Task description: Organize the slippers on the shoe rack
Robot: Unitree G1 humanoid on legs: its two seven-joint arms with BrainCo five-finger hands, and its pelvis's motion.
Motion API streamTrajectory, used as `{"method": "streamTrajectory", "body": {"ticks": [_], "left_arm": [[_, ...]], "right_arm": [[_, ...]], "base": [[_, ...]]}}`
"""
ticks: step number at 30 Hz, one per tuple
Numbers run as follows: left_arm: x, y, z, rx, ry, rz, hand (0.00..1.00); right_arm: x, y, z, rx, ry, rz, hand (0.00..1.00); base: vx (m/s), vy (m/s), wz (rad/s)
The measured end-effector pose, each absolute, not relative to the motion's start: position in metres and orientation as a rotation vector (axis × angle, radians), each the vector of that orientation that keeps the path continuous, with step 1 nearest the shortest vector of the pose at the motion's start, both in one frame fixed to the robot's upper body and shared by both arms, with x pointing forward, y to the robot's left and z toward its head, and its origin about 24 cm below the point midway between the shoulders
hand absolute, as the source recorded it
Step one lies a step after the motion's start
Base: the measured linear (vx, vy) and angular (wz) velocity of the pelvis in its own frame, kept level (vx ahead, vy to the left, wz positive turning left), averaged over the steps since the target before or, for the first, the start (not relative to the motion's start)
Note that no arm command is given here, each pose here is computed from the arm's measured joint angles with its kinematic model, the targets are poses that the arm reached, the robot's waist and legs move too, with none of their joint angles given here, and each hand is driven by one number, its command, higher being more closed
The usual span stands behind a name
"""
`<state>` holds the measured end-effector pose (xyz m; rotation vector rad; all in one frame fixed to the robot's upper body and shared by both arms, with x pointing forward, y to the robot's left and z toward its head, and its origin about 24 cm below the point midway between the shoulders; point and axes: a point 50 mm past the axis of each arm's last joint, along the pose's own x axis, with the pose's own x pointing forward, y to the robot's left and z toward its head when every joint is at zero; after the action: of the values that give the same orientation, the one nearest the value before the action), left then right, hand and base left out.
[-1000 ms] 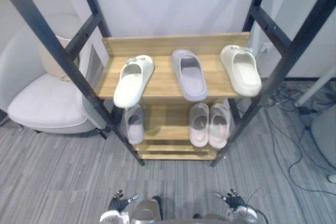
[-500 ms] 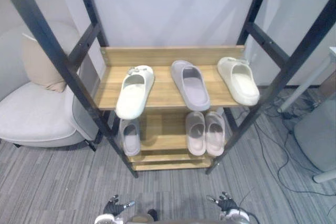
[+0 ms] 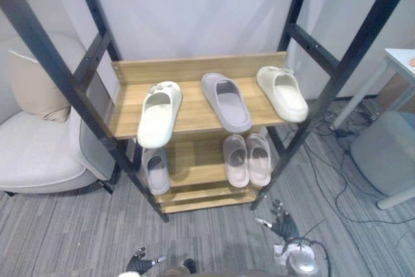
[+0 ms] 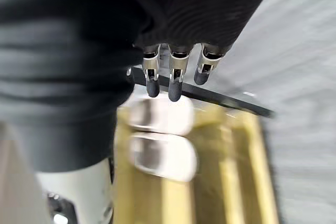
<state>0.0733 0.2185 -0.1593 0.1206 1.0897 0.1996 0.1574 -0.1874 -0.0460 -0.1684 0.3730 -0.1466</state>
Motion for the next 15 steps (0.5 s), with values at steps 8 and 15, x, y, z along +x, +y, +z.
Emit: {"method": "streamTrajectory", "body": {"ticks": [8, 15], "left_arm": [[0.073, 0.217, -0.160, 0.142, 1.092, 0.179, 0.00], [0.073, 0.217, -0.160, 0.148, 1.092, 0.167, 0.00]], "right_arm": [[0.174, -0.190, 0.007, -0.186, 0.112, -0.236, 0.00], [0.192, -0.203, 0.050, -0.198, -0.099, -0.340, 0.00]], "base": [[0.03, -0.012, -0.02], [-0.01, -0.009, 0.04]]}}
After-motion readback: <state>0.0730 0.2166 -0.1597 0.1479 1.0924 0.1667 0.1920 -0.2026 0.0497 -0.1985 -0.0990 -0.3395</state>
